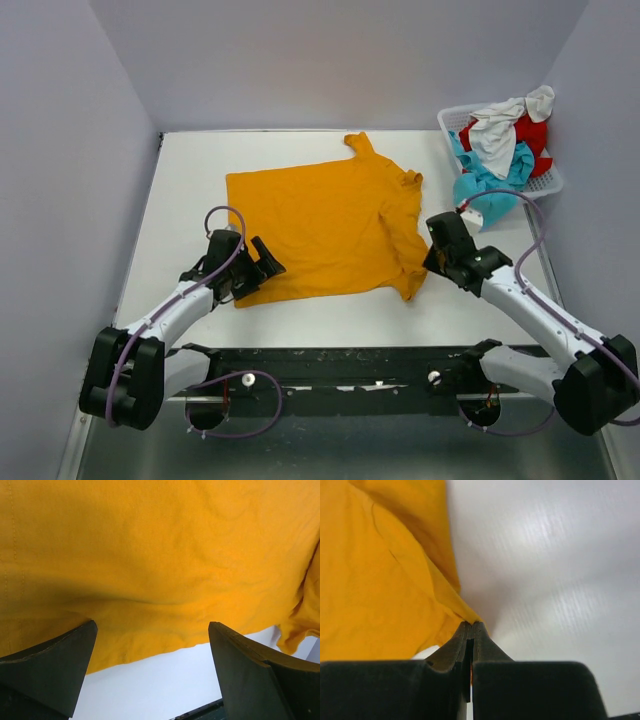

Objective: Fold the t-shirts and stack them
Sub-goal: Flatten out the tshirt

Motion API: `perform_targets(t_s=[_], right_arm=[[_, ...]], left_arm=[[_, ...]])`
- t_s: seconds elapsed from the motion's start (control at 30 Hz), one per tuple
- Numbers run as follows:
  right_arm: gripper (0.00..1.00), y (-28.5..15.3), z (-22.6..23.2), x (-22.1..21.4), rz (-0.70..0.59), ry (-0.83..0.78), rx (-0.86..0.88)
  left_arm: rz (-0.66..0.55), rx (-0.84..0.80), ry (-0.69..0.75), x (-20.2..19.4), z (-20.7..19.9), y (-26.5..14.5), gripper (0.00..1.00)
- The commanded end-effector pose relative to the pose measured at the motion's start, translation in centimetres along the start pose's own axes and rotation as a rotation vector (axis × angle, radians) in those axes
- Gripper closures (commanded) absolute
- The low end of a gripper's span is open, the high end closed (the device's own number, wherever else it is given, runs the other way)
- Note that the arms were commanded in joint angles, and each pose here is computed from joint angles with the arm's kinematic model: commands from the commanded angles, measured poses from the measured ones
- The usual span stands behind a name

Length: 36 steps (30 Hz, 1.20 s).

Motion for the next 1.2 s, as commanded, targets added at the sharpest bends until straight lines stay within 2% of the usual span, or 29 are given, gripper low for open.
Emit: perform_targets(t_s=[0.0,0.13,0.23,0.33,0.4,0.47,0.53,0.57,0.63,0.7,0.73,0.87,0.97,1.0,1.07,1.17], right_arm=[[0.99,-1.1,-3.8,1.1,-0.05,0.039,-0.154],[0.99,-1.5,-8.0,3.8,-0.223,0.22,-0.373],[0.99,-1.2,-10.9,2.9,-0.243,0.344,-0.466],[0.87,-2.3,-10.7,3.0,-0.236,0.418,-0.45],[0.84,-3.3,-10.9,2.7,-0.223,0.469,-0.458],[0.84,-4.4,-10.3,2.2,-0.167,0.544,-0.397],[0.79,-5.1,-10.2,1.4,-0.133,0.601,-0.326],[0.75,-5.6,-10.4,1.3,-0.142,0.621,-0.299],[0.57,-6.2,-10.5,1.4,-0.174,0.634,-0.232],[0.13,-5.6,-8.7,2.1,-0.166,0.516,-0.058],[0.0,-5.0,-7.6,2.3,-0.142,0.464,0.01],[0.0,-2.1,-2.4,3.2,0.039,0.213,0.207],[0.0,0.2,1.8,3.3,0.178,0.118,0.387],[0.0,0.9,3.4,3.2,0.188,0.1,0.435],[0.0,2.4,6.8,1.9,0.194,-0.009,0.444],[0.0,6.5,10.3,-0.9,0.19,-0.153,0.302]], left_arm=[[0.106,0.07,-0.011,-1.6,1.3,-0.1,0.02],[0.104,0.062,-0.011,-1.8,1.4,-0.2,0.01],[0.114,0.065,-0.016,-1.9,1.4,-0.2,0.01],[0.129,0.073,-0.019,-1.8,1.4,-0.2,0.02],[0.139,0.081,-0.027,-1.8,1.4,-0.2,0.02],[0.142,0.083,-0.024,-1.7,1.3,-0.3,0.01],[0.148,0.124,-0.026,-1.6,1.5,-0.6,0.01],[0.144,0.144,-0.023,-1.5,1.6,-0.8,0.02],[0.128,0.184,-0.011,-1.3,2.0,-1.2,0.02],[0.108,0.169,0.001,-1.0,1.8,-1.5,0.01],[0.099,0.152,0.008,-0.8,1.5,-1.6,0.01],[0.082,0.058,0.027,-0.5,0.5,-1.7,0.01],[0.069,0.041,0.026,0.0,0.0,-1.8,0.01],[0.062,0.03,0.027,0.3,-0.2,-1.9,0.01],[0.043,0.011,0.026,0.9,-0.8,-2.1,0.01],[0.009,-0.04,0.033,2.2,-2.2,-2.3,0.02]])
Point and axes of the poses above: each gripper's point midway between its finger pads, its own y axis out along the fingers, its own z axis along the line the jaws close on, x = y × z, the point moved 7 cm from there along -y, back along the fingers, and after that the axes turned 15 degrees about y, right-handed, at the moved point
